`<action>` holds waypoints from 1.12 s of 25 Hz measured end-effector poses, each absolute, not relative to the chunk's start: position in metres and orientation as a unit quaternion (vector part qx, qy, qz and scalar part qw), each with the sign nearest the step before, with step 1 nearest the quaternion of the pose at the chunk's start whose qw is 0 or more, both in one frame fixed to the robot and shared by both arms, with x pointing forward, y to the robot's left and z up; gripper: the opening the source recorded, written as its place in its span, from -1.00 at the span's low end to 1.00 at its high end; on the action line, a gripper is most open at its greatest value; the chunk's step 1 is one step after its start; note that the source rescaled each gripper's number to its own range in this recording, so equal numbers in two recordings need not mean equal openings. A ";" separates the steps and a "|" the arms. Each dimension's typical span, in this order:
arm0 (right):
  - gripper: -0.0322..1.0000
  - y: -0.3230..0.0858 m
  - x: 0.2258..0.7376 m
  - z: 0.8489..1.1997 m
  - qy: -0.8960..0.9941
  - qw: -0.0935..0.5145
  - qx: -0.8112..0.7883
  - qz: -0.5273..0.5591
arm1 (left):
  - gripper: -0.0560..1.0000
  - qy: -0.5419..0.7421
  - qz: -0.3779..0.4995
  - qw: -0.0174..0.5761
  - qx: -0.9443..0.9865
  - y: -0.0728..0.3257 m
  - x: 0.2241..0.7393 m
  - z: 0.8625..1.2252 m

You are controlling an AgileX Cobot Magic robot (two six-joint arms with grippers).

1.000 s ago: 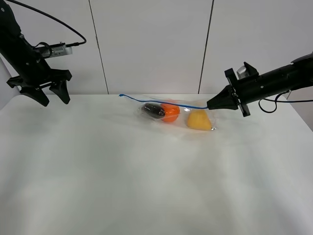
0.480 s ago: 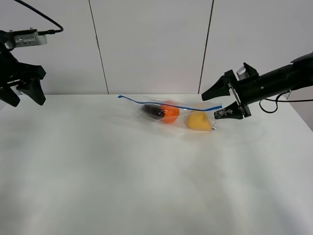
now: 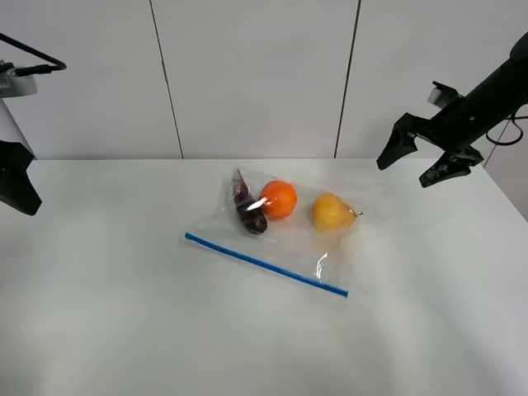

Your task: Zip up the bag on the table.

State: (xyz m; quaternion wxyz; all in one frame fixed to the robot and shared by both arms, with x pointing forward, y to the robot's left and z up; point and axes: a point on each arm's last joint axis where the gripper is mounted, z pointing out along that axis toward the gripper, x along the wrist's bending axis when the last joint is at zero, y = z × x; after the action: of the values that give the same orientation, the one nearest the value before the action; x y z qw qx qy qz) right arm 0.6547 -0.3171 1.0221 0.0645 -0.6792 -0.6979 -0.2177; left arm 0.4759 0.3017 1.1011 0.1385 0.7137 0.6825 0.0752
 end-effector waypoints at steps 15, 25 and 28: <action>1.00 -0.338 0.606 1.083 -0.721 -0.081 -0.676 -0.130 | 0.76 0.699 0.109 0.110 0.698 0.309 0.449 1.099; 1.00 -0.325 0.472 1.084 -0.706 -0.077 -0.697 -0.095 | 0.76 0.703 0.160 0.162 0.673 0.308 0.415 1.128; 1.00 -0.320 0.434 1.082 -0.699 -0.086 -0.703 -0.104 | 0.76 0.699 0.185 0.188 0.665 0.307 0.397 1.140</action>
State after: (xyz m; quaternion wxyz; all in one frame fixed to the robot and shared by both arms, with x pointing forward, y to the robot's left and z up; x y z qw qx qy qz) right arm 0.4343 -0.3197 1.0822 -0.0862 -0.7028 -0.6985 -0.1037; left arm 0.3972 0.3070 1.1402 0.1879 0.6648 0.6988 0.1853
